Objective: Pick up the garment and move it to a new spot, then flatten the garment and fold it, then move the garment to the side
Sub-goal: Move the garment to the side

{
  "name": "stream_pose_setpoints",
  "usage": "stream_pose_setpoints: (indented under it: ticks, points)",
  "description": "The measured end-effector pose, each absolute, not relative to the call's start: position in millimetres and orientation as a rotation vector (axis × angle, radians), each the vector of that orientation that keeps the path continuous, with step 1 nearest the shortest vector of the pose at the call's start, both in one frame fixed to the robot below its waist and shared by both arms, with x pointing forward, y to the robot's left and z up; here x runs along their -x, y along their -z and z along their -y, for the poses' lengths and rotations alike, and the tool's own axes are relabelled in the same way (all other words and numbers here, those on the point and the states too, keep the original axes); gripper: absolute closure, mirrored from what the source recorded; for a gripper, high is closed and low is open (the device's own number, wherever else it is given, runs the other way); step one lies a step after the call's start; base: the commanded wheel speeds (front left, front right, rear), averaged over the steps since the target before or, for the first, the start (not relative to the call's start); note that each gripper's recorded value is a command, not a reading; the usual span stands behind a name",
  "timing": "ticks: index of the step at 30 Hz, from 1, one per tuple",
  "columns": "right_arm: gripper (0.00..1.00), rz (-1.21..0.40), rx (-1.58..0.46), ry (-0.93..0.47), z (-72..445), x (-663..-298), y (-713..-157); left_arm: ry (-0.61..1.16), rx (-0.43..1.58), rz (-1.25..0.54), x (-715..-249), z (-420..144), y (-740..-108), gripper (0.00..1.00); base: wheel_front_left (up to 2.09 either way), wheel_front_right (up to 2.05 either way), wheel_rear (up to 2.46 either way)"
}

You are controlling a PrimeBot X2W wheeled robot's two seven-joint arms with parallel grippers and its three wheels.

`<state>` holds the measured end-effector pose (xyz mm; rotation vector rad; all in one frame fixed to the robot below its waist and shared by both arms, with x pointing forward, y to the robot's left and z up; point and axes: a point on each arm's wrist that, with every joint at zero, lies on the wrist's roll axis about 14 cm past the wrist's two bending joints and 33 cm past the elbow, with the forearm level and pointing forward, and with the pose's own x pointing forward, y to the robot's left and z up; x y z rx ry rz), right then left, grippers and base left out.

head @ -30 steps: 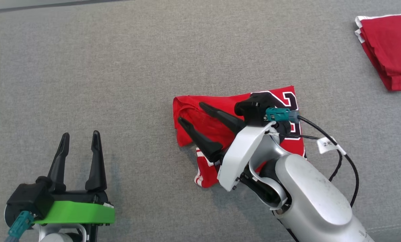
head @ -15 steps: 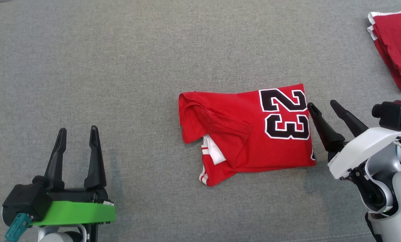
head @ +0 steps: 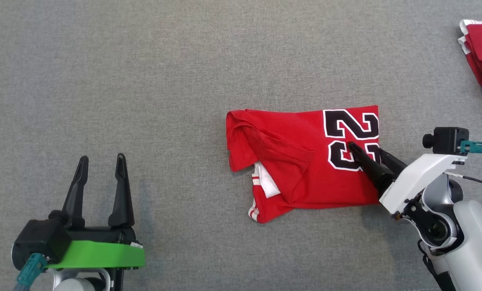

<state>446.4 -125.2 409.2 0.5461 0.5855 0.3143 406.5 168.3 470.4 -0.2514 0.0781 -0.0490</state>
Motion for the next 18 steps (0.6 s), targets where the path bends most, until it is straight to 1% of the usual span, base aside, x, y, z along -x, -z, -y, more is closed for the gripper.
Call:
stream_pose_setpoints:
  ticks: [1, 2, 3, 6, 9, 12, 15, 18]
  points:
    - [0.11, -0.596, -0.558, -0.331, 121.2, -445.9, -409.3, 0.051, 0.255, -0.076, -405.9, -167.2, -471.4, 0.00, 0.00, 0.00, 0.00]
    - [0.75, -0.601, -0.576, -0.355, 116.4, -446.8, -412.8, 0.053, 0.260, -0.072, -405.4, -165.7, -472.7, 0.00, 0.00, 0.00, 0.00]
    - [1.00, -0.589, -0.587, -0.382, 111.2, -449.3, -419.9, 0.054, 0.265, -0.068, -404.8, -164.5, -474.1, 0.00, 0.00, 0.00, 0.00]
    - [1.00, -0.501, -0.549, -0.484, 96.5, -462.0, -457.9, 0.048, 0.271, -0.054, -403.5, -165.1, -479.0, 0.00, 0.00, 0.00, 0.00]
    - [1.00, -0.452, -0.507, -0.592, 78.1, -460.0, -490.5, 0.049, 0.276, -0.050, -400.6, -163.0, -481.0, 0.00, 0.00, 0.00, 0.00]
    - [1.00, -0.414, -0.467, -0.659, 71.3, -458.8, -517.2, 0.063, 0.286, -0.034, -400.1, -157.9, -486.7, 0.00, 0.00, 0.00, 0.00]
    - [1.00, -0.401, -0.430, -0.686, 70.4, -459.0, -530.2, 0.074, 0.296, -0.027, -400.8, -155.1, -489.2, 0.00, 0.00, 0.00, 0.00]
    - [1.00, -0.412, -0.408, -0.657, 81.1, -469.9, -529.1, 0.090, 0.300, -0.026, -404.5, -151.4, -489.5, 0.00, 0.00, 0.00, 0.00]
